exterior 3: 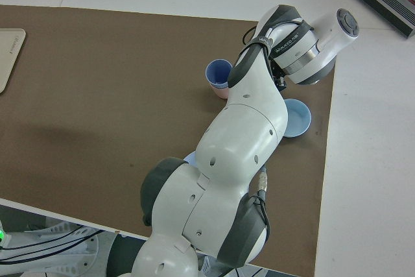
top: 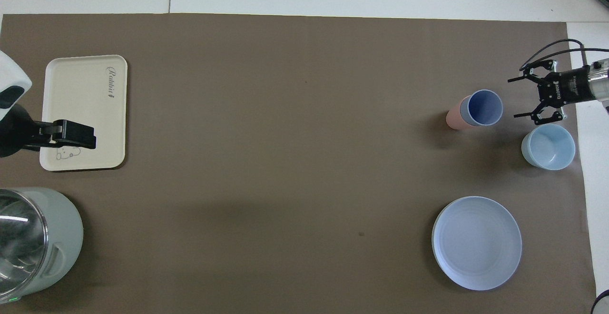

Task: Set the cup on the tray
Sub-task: 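Reach the right gripper to the pink cup and grasp it, then lift the cup with the right gripper while the left gripper approaches, then grasp the cup with the left gripper and open the right gripper, then carry the cup with the left gripper while the right gripper withdraws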

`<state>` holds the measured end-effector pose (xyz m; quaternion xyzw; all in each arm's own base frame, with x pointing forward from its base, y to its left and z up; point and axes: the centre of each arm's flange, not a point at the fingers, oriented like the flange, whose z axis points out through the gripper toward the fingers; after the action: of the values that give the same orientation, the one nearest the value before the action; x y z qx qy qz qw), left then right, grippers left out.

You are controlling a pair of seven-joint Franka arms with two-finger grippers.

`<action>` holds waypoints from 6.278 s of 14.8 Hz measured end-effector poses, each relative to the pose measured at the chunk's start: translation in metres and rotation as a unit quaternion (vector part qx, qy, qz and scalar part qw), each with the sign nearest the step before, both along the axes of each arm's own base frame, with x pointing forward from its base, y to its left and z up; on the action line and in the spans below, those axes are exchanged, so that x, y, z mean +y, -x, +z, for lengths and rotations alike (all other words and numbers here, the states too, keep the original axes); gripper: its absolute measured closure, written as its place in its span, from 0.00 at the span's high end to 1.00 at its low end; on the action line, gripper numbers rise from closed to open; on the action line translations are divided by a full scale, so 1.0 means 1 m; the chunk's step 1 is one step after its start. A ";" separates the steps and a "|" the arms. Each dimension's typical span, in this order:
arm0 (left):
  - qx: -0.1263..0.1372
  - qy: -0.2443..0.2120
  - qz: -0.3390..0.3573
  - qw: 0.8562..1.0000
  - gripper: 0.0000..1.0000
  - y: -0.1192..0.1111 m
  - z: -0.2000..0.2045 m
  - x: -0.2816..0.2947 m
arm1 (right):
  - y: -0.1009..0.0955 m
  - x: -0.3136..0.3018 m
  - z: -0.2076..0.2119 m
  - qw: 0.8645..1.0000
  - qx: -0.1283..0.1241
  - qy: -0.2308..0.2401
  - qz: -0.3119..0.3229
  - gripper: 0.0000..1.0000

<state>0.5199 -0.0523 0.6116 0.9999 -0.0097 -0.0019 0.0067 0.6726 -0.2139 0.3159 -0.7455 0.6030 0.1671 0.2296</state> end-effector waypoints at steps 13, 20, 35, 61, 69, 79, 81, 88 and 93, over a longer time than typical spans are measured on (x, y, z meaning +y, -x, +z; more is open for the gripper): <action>0.000 0.000 0.000 1.000 1.00 0.000 0.000 0.000 | 0.027 0.056 -0.043 0.995 0.033 -0.095 -0.010 0.96; 0.000 0.000 0.000 1.000 1.00 0.000 0.000 0.000 | 0.031 0.071 -0.046 0.991 0.031 -0.128 -0.023 0.88; 0.003 0.000 -0.037 0.999 1.00 0.000 -0.003 0.003 | 0.039 0.092 -0.053 0.986 0.034 -0.155 -0.041 0.80; -0.075 0.178 0.267 0.944 1.00 0.032 0.001 -0.254 | 0.079 0.467 0.144 0.992 0.074 -0.069 -0.077 0.80; -0.061 0.186 0.273 0.942 0.86 0.031 -0.018 -0.299 | 0.089 0.497 0.151 0.996 0.042 -0.042 -0.068 0.80; -0.056 0.176 0.266 0.946 0.05 0.019 -0.032 -0.315 | 0.087 0.494 0.152 0.996 0.039 -0.042 -0.073 0.80; -0.049 0.170 0.264 0.948 0.05 0.016 -0.023 -0.317 | 0.086 0.493 0.152 0.996 0.037 -0.040 -0.073 0.80; -0.040 0.155 0.273 0.949 0.05 0.006 0.011 -0.299 | 0.080 0.478 0.150 0.996 0.033 -0.028 -0.079 0.80; -0.056 0.141 0.286 0.946 0.05 -0.024 0.029 -0.218 | 0.054 0.404 0.142 0.991 0.032 -0.025 -0.131 0.80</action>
<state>0.5438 -0.2701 0.6409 0.9480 0.2762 0.0573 0.1476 0.6182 0.1901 0.4581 -0.6483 0.6981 0.1742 0.2491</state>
